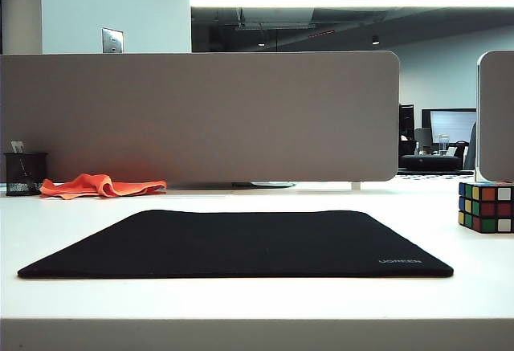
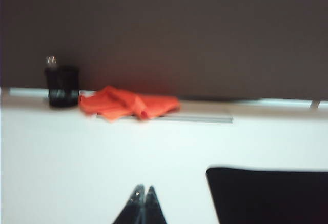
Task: Pick up the cube on the right side of the mouse pad, then place it in the center of the mouse pad.
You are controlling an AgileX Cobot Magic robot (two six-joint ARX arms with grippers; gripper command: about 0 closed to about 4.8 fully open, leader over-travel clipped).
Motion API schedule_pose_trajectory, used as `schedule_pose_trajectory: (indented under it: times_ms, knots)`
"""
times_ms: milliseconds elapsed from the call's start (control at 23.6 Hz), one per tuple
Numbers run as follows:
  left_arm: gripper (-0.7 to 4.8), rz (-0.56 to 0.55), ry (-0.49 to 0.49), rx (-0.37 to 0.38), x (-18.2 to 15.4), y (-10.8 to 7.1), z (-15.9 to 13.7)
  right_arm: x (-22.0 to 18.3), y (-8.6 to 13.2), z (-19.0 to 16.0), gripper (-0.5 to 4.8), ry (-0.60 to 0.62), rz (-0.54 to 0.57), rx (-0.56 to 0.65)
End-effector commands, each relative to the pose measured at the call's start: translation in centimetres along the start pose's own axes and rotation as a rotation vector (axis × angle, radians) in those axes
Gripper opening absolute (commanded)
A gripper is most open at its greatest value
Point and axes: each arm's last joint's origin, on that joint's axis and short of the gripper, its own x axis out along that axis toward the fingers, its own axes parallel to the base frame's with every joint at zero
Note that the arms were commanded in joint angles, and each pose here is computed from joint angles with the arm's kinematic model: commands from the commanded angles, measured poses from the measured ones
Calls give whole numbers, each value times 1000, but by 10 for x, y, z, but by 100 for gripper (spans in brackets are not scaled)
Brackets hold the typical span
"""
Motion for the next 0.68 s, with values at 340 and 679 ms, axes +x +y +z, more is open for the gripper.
schedule_pose_trajectory:
  times_ms: [340,679]
  knots:
    - [-6,-88,95,44,-5,-5,45,-12,-1,20,-5,119,-88,185]
    - [-6,-280,286,16,16,-10,61,-15,4,51,-5,91,-16,215]
